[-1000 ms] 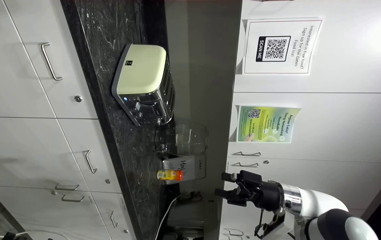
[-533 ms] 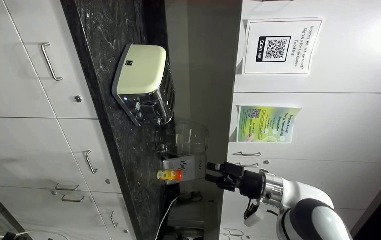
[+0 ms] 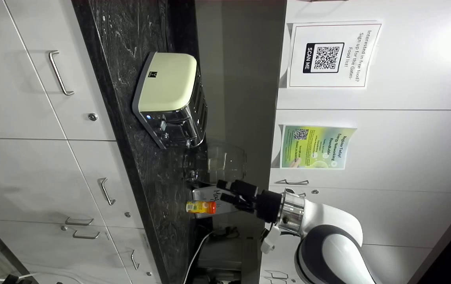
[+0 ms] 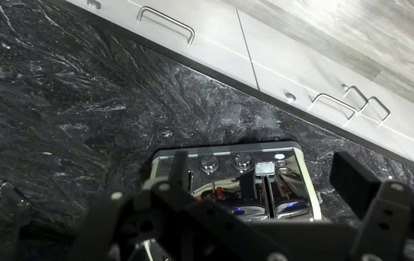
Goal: Release the left lever of the toaster
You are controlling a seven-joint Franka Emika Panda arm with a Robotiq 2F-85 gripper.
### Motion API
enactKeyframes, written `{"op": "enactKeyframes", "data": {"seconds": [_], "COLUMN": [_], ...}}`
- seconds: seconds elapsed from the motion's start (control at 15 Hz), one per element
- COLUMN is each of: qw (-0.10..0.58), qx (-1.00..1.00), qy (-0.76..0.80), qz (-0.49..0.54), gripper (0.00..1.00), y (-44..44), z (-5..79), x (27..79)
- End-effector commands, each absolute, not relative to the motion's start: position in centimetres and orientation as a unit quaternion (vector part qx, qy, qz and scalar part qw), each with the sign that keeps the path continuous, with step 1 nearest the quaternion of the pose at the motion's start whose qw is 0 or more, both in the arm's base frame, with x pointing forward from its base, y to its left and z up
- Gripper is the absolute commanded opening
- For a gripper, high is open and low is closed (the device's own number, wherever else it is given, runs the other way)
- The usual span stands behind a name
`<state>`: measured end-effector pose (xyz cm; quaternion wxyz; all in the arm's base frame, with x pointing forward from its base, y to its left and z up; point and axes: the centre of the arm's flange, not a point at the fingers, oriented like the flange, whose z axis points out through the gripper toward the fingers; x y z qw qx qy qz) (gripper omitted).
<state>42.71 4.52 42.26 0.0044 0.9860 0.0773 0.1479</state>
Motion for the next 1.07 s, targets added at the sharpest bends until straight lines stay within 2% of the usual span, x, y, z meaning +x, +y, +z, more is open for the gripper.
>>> {"op": "enactKeyframes", "data": {"seconds": [0.0,0.6,1.0], "qw": [0.001,0.003,0.028], "qx": [0.986,0.989,0.976], "qy": [0.078,0.086,0.127], "qz": [0.146,0.118,0.174], "gripper": [1.0,1.0,1.0], "y": [5.8,5.8,7.9], "z": [39.0,37.8,36.1], "x": [43.8,43.5,45.0]}}
